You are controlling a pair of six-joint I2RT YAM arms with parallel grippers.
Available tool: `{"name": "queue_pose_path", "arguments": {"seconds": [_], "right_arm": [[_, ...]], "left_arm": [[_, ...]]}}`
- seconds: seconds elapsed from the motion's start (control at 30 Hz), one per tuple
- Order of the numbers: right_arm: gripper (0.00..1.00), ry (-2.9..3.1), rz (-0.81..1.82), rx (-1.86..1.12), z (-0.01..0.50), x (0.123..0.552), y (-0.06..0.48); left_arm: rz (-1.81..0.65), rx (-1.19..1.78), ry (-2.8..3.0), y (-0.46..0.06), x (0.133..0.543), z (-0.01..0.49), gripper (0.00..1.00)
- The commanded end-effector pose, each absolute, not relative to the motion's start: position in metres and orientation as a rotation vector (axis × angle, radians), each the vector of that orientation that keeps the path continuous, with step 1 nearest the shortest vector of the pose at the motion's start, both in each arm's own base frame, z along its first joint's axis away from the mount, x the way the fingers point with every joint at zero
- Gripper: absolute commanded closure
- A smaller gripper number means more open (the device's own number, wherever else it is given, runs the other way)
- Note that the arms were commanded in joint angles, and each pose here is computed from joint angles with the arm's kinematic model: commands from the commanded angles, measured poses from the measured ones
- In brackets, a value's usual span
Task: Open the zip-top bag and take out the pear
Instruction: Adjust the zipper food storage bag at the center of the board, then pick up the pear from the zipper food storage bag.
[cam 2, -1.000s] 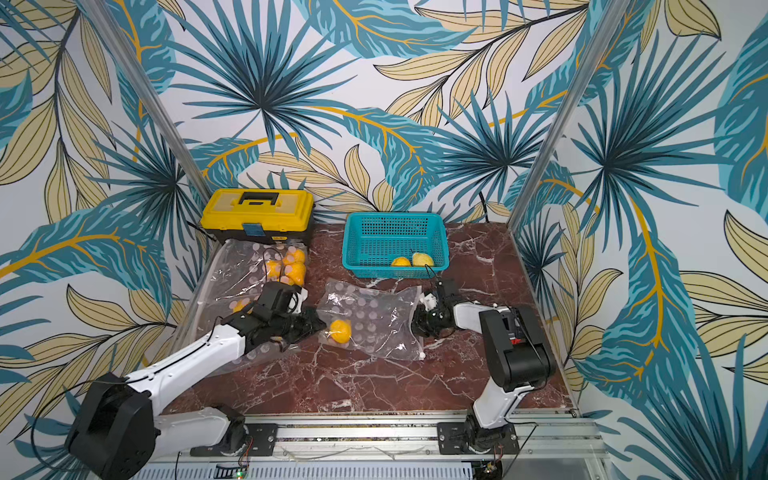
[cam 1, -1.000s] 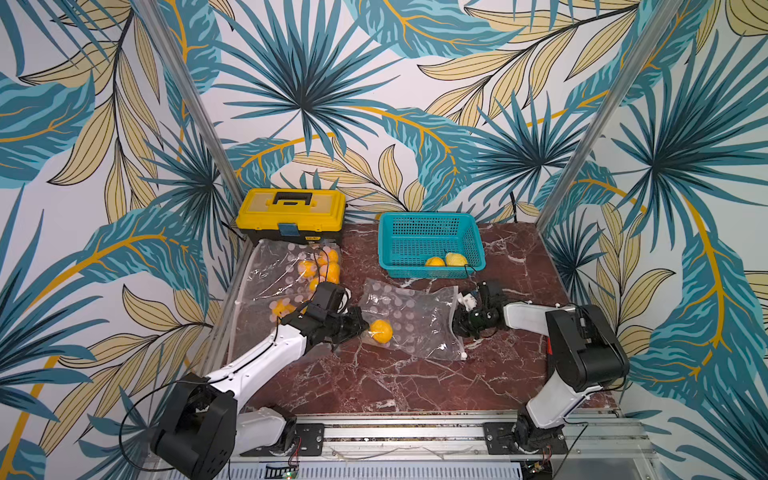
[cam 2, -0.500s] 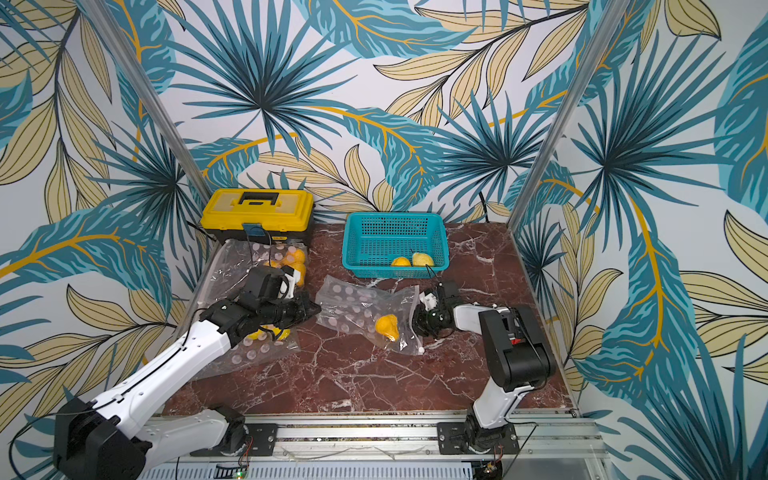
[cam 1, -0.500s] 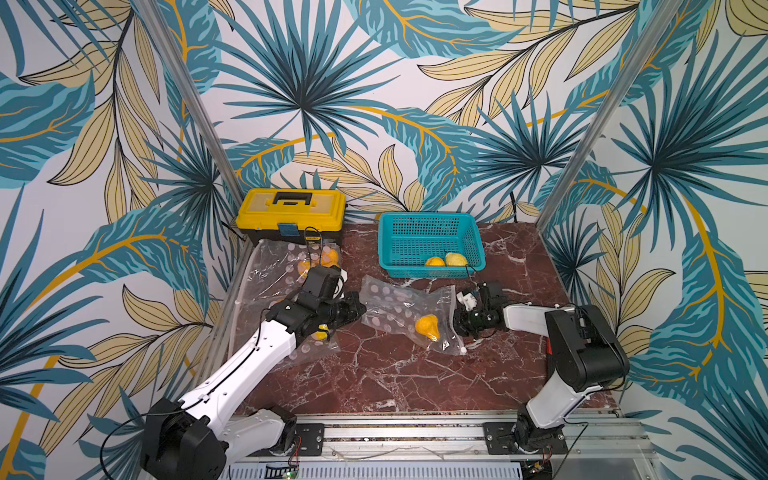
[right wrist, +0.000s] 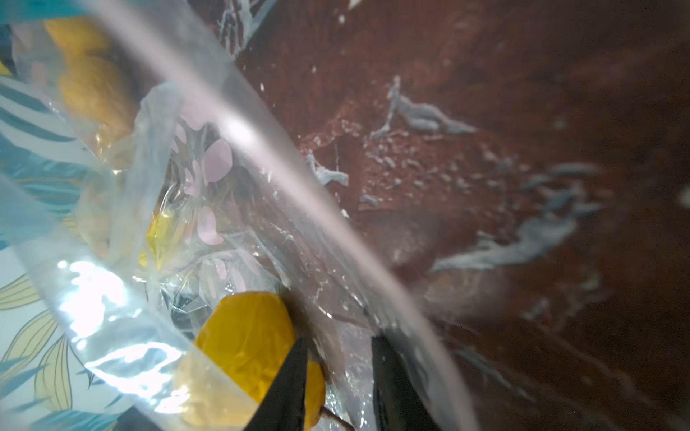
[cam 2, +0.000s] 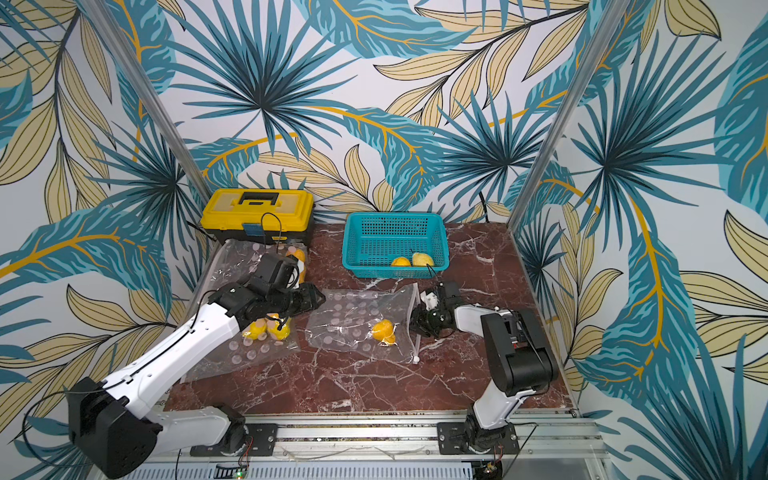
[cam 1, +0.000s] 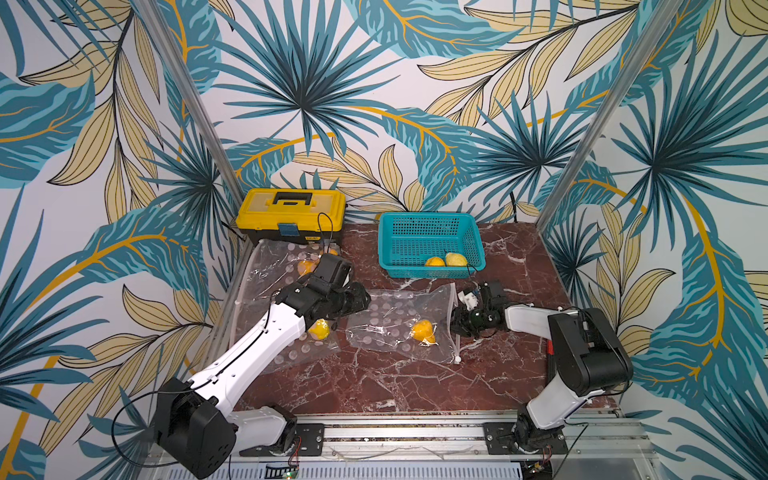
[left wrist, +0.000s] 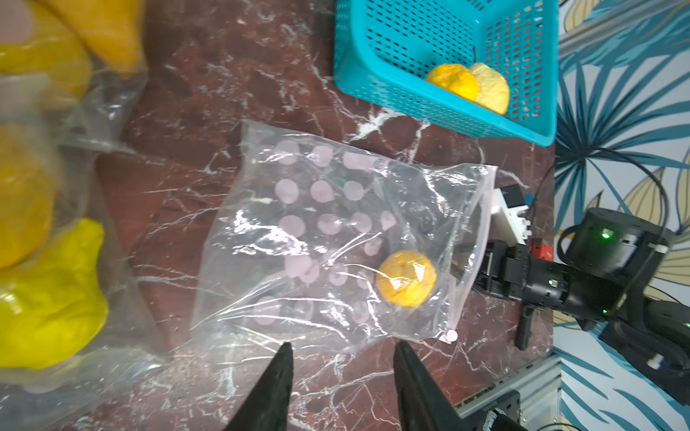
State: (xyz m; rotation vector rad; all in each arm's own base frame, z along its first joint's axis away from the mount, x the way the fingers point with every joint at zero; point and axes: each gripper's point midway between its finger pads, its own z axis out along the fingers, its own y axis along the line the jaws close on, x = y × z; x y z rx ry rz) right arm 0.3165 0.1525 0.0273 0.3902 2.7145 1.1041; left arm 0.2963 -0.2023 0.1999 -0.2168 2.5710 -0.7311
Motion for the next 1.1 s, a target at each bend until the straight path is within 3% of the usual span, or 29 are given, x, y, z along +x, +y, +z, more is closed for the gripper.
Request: {"name": "queue_pose_path", "arguments": {"seconds": [0.0, 0.27, 0.43, 0.63, 0.8, 1.07], "right_arm": [[0.6, 2.766, 1.023, 0.433, 0.019, 0.303, 0.144], [0.48, 2.736, 1.107, 0.372, 0.03, 0.306, 0.155], [0.4, 2.741, 1.162, 0.307, 0.032, 0.304, 0.168], [0.36, 2.727, 1.231, 0.204, 0.044, 0.298, 0.189], [0.24, 2.693, 1.185, 0.118, 0.063, 0.296, 0.195], [0.24, 2.796, 0.973, -0.015, 0.053, 0.286, 0.212]], "left_arm": [[-0.739, -0.166, 2.662, -0.223, 0.294, 0.179, 0.55], [-0.857, -0.008, 2.857, -0.279, 0.275, 0.11, 0.75], [-1.069, 0.011, 2.866, -0.305, 0.268, 0.09, 0.77], [-1.017, 0.018, 2.925, -0.303, 0.264, 0.064, 0.78], [-0.947, 0.002, 2.977, -0.295, 0.261, 0.041, 0.8], [-0.89, 0.007, 3.002, -0.29, 0.259, 0.027, 0.81]]}}
